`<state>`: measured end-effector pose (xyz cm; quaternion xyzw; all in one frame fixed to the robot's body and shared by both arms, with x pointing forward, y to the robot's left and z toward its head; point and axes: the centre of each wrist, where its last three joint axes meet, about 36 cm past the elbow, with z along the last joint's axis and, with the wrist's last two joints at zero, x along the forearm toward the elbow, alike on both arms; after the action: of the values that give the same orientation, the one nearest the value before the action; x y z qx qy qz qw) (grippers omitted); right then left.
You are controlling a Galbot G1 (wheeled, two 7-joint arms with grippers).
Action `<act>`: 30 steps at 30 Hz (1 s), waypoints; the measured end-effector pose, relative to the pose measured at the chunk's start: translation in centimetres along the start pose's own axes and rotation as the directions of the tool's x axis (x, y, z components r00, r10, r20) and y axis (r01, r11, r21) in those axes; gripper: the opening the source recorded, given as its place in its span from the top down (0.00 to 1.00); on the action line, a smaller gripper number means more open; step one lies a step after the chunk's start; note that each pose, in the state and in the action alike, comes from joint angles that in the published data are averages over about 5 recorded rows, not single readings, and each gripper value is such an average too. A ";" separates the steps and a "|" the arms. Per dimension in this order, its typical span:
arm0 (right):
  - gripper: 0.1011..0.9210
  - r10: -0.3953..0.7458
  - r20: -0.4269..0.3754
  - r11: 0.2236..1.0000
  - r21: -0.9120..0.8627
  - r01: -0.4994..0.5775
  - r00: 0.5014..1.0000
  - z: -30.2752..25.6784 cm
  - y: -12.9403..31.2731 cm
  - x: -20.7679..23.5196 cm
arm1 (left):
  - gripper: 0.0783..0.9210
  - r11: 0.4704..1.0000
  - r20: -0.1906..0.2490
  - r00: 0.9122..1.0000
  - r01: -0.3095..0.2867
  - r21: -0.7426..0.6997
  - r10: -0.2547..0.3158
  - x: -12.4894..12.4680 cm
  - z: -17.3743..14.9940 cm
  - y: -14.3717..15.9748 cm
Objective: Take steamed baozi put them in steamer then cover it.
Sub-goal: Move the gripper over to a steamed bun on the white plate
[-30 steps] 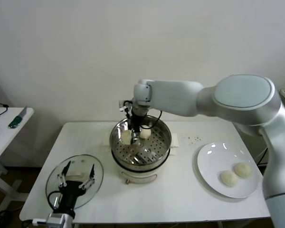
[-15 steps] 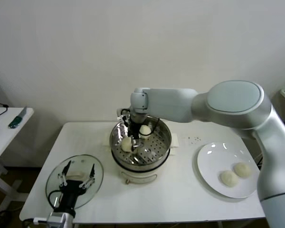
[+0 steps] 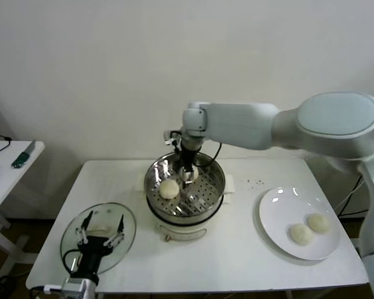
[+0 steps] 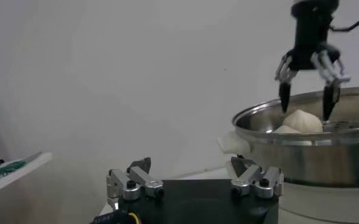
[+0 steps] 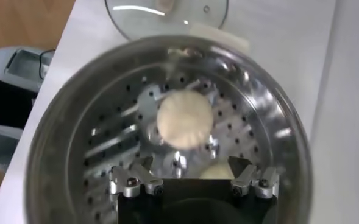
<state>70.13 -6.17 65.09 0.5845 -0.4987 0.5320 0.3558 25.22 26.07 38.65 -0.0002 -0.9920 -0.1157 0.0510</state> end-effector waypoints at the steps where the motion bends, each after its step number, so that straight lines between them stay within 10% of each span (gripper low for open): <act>1: 0.12 0.003 -0.002 1.000 -0.003 -0.003 1.000 0.9 0.2 0.7 | 0.12 1.000 -0.001 1.000 0.000 -0.001 0.000 0.0 0.0 0.0; 13: 0.12 0.006 -0.056 0.998 -0.055 -0.010 0.998 13.4 5.4 3.7 | 0.12 1.000 -0.002 1.000 0.012 -0.008 -0.012 -0.2 0.0 0.3; 30: 0.12 -0.085 -0.117 0.988 -0.135 0.069 0.990 27.8 16.2 -4.2 | 0.12 0.999 -0.027 0.999 0.039 -0.015 -0.039 0.3 0.2 0.2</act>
<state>62.23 -35.71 54.14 0.5453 -0.4866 0.5189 0.4433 24.90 26.28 38.50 0.0202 -0.9902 -0.1238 0.0621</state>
